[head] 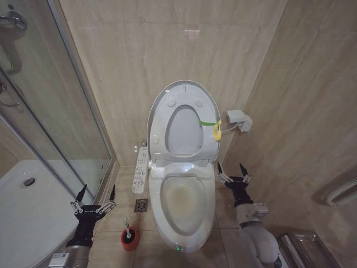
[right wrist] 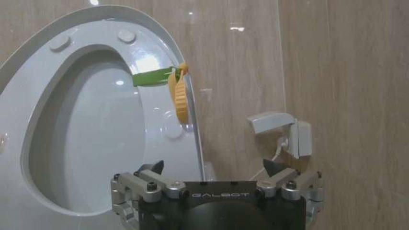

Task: Open the toilet lid, clean the toilet bowl with a toilet brush, close the toilet lid, and flush.

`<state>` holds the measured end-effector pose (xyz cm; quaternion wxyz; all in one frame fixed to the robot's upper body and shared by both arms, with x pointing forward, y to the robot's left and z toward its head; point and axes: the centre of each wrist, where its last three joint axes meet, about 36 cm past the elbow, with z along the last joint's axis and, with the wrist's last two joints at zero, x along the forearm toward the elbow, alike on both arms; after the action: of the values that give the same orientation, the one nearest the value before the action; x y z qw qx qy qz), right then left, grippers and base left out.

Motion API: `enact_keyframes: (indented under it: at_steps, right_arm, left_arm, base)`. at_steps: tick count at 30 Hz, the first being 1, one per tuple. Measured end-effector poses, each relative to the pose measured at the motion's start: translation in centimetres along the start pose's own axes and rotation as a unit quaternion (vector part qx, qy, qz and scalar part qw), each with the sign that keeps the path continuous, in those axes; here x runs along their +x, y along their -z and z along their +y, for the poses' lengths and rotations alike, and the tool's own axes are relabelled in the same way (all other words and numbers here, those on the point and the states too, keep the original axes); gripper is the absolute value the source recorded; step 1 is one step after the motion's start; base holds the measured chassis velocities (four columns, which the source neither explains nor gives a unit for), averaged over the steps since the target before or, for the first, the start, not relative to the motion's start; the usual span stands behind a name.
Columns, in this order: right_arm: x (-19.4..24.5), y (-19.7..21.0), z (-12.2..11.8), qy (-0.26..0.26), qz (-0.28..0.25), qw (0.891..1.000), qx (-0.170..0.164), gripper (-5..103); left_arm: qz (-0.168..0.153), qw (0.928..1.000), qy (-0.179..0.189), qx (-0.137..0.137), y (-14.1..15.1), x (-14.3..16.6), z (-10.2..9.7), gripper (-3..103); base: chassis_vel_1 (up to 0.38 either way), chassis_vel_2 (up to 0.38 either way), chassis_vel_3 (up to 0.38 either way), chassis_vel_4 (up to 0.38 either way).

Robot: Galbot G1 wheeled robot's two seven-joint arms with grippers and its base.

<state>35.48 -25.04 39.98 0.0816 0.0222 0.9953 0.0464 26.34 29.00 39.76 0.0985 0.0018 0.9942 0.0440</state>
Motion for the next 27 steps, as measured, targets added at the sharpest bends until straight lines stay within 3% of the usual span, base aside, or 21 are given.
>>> enact_keyframes:
  at_steps: [27]
  right_arm:
    - [0.00,0.00,0.00,0.000,0.000,1.000,0.000,100]
  left_arm:
    - [0.000,1.0000,0.000,0.000,-0.01,0.00,0.00,100]
  base:
    - [0.000,0.000,0.000,0.000]
